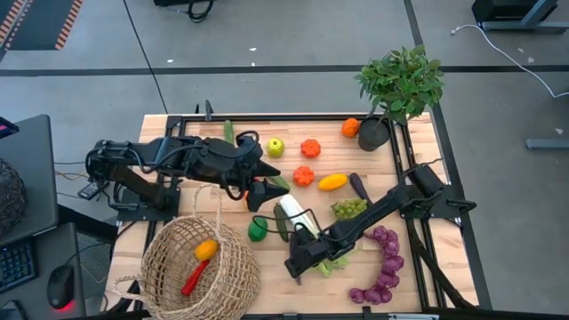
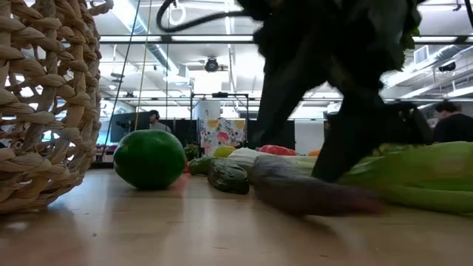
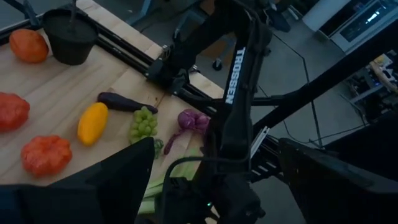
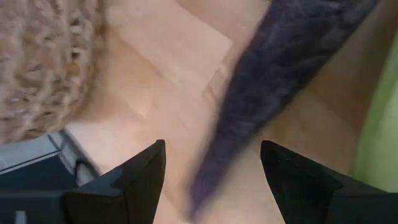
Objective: Build produce basket
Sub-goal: Put the bottom eggplant into the basket
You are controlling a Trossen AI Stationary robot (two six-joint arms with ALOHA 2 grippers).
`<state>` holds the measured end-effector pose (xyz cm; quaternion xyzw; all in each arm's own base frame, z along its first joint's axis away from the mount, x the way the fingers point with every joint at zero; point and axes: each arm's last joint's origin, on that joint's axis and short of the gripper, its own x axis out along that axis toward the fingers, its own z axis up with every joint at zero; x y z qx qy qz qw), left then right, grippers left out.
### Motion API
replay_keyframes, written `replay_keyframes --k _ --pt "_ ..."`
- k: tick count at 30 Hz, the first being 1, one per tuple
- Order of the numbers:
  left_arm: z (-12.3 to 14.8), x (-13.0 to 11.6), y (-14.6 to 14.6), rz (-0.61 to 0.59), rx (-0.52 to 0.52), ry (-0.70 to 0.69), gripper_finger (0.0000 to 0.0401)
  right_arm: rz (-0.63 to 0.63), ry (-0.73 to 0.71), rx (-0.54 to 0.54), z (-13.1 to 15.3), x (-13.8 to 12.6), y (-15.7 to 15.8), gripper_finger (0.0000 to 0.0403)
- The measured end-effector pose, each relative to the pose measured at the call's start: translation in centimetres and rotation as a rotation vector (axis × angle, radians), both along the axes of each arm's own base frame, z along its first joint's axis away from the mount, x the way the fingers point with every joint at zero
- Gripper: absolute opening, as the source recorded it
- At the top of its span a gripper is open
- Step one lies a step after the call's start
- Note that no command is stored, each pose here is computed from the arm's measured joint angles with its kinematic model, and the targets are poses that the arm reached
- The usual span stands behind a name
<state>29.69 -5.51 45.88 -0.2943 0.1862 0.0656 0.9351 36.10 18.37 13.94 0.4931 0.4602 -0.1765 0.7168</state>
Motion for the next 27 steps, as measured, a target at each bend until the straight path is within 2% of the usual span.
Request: replay_keyframes --k 5,11,15,24,27 --pt "0.0 -0.1 -0.6 -0.005 0.003 -0.002 0.0347 0.003 0.01 -0.006 -1.1 0.2 0.1 0.0251" --pt "0.0 -0.3 -1.3 -0.025 -0.005 -0.002 0.0347 -0.005 0.015 -0.045 -1.1 0.3 -0.3 0.0213" --pt "0.0 -0.3 -1.3 -0.016 -0.021 -0.002 0.0347 -0.018 0.016 -0.025 -1.0 0.7 -1.2 0.0196" --pt "0.0 -0.3 -1.3 -0.009 -0.039 -0.002 0.0347 -0.032 0.003 0.036 0.0 1.3 -2.4 0.0193" --pt "0.1 -0.2 -1.3 -0.01 -0.039 -0.008 0.0347 -0.053 0.028 0.026 -0.1 1.3 -3.2 0.0193"
